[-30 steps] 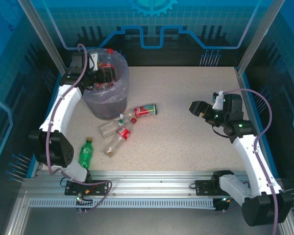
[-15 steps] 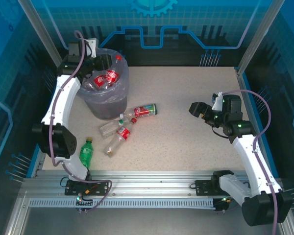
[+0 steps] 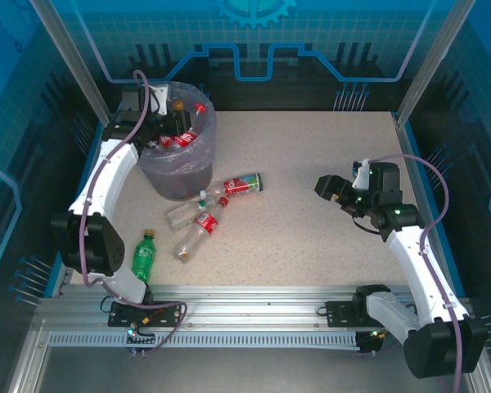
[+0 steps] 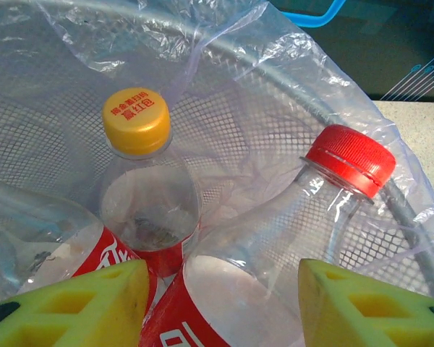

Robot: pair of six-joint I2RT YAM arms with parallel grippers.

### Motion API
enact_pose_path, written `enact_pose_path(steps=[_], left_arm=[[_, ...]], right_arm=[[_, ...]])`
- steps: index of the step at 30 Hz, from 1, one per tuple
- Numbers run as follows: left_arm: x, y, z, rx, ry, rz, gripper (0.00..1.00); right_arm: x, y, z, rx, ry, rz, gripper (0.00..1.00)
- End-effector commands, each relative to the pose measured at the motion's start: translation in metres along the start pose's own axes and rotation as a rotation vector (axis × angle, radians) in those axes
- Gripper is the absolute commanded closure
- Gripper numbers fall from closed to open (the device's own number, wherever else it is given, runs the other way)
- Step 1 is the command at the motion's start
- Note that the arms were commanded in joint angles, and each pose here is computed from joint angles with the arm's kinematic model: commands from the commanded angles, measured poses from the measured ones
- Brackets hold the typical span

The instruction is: Put the plastic bottles in the bin

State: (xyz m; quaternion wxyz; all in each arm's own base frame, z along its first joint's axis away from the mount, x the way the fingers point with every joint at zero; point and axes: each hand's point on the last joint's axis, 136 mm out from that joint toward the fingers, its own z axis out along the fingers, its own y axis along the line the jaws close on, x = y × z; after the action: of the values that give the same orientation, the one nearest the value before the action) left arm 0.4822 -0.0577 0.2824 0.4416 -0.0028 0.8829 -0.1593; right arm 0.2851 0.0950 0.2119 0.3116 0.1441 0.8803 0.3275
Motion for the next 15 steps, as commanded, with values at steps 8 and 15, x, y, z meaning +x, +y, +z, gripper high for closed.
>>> enact_pose_path(steps=[8, 15], left_arm=[[0.002, 0.011, -0.025, -0.071, 0.063, 0.028, 0.15], [-0.035, -0.008, -0.101, -0.103, -0.053, 0.099, 0.01]], right_arm=[[-0.003, 0.008, -0.001, -0.015, -0.001, -0.027, 0.09], [-0.014, 0.017, 0.001, -0.033, -0.01, -0.049, 0.09]])
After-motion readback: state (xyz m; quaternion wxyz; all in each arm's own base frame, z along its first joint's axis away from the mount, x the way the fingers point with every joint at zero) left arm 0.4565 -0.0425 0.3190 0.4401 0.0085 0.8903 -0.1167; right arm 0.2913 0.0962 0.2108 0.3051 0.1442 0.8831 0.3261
